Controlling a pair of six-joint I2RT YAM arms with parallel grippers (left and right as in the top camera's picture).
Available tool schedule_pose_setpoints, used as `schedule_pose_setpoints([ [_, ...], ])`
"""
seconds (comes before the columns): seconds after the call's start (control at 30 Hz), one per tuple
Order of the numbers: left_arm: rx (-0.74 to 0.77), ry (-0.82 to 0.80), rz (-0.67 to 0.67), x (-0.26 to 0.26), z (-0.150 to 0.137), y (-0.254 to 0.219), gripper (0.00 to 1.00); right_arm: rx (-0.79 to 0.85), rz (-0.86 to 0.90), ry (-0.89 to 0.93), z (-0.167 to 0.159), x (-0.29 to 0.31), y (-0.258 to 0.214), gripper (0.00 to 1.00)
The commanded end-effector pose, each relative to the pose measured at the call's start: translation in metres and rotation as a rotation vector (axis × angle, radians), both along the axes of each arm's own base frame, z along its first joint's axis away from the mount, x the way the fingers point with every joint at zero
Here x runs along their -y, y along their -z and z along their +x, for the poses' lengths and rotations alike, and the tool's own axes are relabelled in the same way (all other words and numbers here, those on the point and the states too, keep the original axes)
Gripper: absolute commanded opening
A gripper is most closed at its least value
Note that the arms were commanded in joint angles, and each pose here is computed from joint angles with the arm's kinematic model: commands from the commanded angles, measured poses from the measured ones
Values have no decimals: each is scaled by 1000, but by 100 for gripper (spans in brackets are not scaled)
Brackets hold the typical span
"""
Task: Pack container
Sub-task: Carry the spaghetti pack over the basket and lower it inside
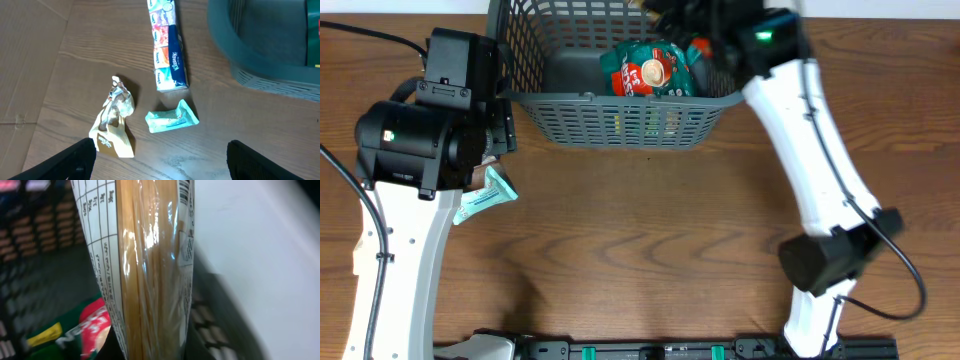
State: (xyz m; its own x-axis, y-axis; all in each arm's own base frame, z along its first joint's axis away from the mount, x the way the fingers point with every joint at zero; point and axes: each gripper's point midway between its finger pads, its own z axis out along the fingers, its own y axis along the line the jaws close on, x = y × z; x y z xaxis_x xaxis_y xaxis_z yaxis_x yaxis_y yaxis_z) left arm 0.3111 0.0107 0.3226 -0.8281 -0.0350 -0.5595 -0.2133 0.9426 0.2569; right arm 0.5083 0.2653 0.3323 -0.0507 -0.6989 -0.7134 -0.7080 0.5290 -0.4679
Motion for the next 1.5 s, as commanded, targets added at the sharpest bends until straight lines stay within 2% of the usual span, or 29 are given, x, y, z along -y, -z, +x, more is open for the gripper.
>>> schedule_pose_setpoints([
  [0.0,9,-15,-14,-1,-2,-2,84,58,-11,-102,-11,-30,-12,1],
  [0.3,9,-15,-14,-1,-2,-2,84,-42,-149,-245,-24,-54,51,1],
  [0.6,5,-15,-13,-1,-2,-1,84,-156,-173,-279,-31,-57,90,12],
  [0.67,4,-15,-13,-1,-2,-1,84,-168,-178,-280,-32,-57,94,24],
  [0.73,1,-15,-12,-1,-3,-1,84,-174,-173,-273,-32,-57,94,44],
  [0.8,-2,-15,-12,-1,-4,0,84,-174,-173,-273,-32,-56,94,48],
  [1.1,-3,-15,-12,-1,-4,0,84,-179,-159,-261,-31,-57,93,46],
  [1.3,-2,-15,-12,-1,-4,0,84,-223,-107,-207,-32,-57,92,38],
  [1.37,-3,-15,-12,-1,-4,0,84,-238,-78,-180,-33,-56,87,31],
  [1.4,-2,-15,-12,-1,-4,0,84,-244,-64,-168,-33,-56,85,22],
  [1.43,-2,-15,-12,-1,-4,0,84,-250,-49,-154,-34,-55,82,17],
  [1.47,-2,-15,-12,-1,-4,0,84,-255,-28,-137,-34,-55,77,17],
])
